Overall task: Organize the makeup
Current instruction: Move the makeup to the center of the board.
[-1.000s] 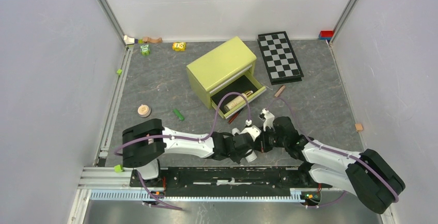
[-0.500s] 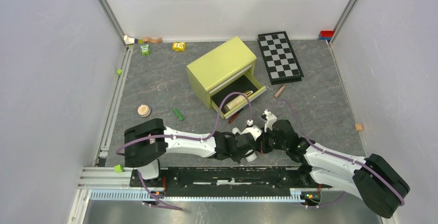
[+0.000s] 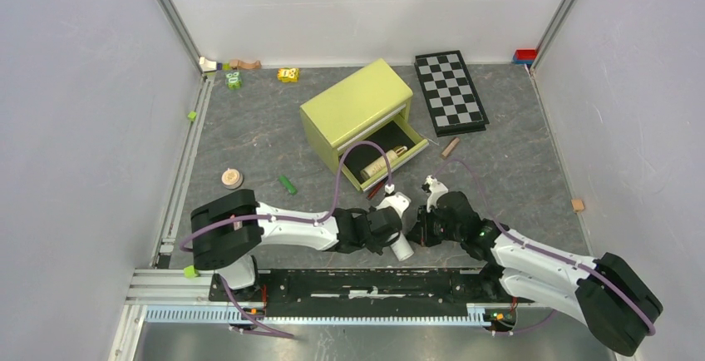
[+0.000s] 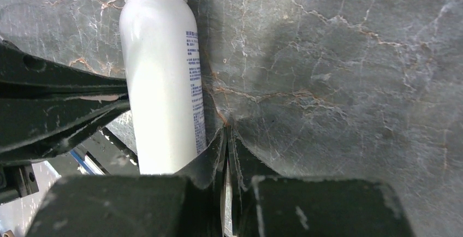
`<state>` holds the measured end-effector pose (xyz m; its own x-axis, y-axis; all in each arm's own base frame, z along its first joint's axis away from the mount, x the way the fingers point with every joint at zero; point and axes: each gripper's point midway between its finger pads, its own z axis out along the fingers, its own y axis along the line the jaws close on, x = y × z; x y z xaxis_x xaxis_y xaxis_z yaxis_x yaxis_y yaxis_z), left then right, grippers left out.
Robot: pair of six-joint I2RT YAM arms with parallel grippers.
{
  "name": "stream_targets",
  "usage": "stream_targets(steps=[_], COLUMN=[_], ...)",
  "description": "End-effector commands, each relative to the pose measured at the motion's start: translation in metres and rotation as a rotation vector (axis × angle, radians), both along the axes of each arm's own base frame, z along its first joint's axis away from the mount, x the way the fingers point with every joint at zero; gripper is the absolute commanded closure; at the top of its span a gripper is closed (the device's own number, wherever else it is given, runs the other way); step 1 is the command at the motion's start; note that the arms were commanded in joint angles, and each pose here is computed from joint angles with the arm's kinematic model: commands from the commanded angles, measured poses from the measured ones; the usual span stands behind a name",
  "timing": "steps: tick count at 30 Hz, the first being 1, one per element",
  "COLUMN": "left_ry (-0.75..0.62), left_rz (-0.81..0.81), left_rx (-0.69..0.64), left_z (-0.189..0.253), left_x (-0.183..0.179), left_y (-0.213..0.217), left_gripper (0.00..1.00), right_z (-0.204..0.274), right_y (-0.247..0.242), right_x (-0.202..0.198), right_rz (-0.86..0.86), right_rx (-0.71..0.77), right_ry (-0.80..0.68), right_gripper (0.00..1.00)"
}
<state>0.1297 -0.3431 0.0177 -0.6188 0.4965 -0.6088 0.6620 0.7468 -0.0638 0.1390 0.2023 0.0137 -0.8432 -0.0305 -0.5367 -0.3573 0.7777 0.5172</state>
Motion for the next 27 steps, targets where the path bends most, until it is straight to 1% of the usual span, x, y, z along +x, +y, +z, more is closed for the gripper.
stream_targets(steps=[1,7,10,14,19,20,26,27], left_ry=[0.014,0.008,0.003,-0.011,-0.014,-0.012,-0.008,-0.009], left_rz=[0.076,0.061,0.043,0.024,0.028,0.032,0.048,0.052], left_rx=[0.069,0.071,0.066,0.065,0.079,0.082,0.092,0.092], left_z=[-0.018,-0.019,-0.017,-0.013,-0.014,-0.015,-0.015,-0.015], left_x=[0.005,0.011,0.013,0.018,0.02,0.02,0.02,0.02], left_y=[0.026,0.014,0.004,-0.005,0.0,0.002,0.017,0.019], left_gripper=[0.98,0.98,0.98,0.98,0.98,0.98,0.98,0.98], right_z=[-0.025,-0.018,-0.017,-0.014,-0.02,-0.019,-0.012,-0.01], right_y=[-0.031,-0.008,-0.004,-0.004,-0.024,-0.027,-0.038,-0.039], right_x=[-0.017,-0.033,-0.038,-0.037,-0.024,-0.021,-0.006,-0.004], right_rz=[-0.028,0.053,0.062,0.063,-0.028,-0.055,-0.206,-0.224], right_rx=[-0.153,0.008,0.038,0.05,-0.071,-0.083,-0.073,-0.066], right_ry=[0.069,0.108,0.125,0.113,0.085,0.077,0.038,0.03], right_gripper=[0.92,0.92,0.92,0.91,0.87,0.85,0.61,0.59])
